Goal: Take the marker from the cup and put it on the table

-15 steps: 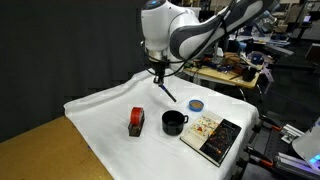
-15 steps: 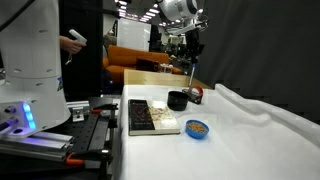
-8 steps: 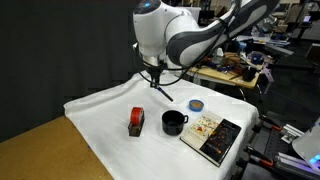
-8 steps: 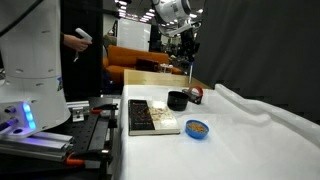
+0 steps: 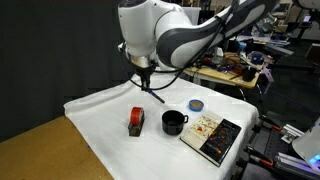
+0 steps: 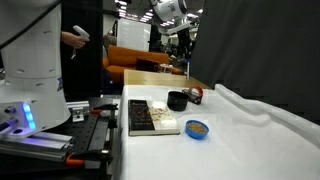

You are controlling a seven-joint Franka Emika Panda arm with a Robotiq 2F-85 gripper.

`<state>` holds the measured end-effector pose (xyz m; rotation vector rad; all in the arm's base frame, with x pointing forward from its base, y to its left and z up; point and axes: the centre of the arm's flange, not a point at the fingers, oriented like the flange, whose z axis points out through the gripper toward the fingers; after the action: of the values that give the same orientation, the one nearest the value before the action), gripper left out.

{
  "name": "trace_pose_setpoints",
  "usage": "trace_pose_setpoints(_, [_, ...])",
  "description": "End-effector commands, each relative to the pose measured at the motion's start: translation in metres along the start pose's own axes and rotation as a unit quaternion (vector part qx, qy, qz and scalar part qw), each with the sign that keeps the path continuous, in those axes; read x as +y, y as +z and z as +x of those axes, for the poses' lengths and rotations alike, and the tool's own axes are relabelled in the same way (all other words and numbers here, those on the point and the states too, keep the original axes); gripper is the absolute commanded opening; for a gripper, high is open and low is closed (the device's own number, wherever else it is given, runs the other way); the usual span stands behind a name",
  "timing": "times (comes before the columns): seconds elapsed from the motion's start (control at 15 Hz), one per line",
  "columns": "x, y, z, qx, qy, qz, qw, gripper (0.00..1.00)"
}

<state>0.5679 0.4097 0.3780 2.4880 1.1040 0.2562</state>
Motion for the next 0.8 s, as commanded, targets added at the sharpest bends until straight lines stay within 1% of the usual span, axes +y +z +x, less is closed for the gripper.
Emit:
trace_pose_setpoints(0.0, [0.004, 0.0008, 0.0163, -0.009, -0.017, -0.012, 0.9998, 0.04])
trace_pose_setpoints(0.07, [0.0041, 0.0032, 0.0161, -0.009, -0.018, -0.012, 0.9997, 0.04])
trace_pose_setpoints(0.13, [-0.0003, 0.0034, 0.0081, -0.001, -0.005, -0.001, 1.0, 0.17])
trace_pose_setpoints(0.73, [0.0007, 0.0061, 0.0109, -0.003, -0.007, -0.001, 1.0, 0.17])
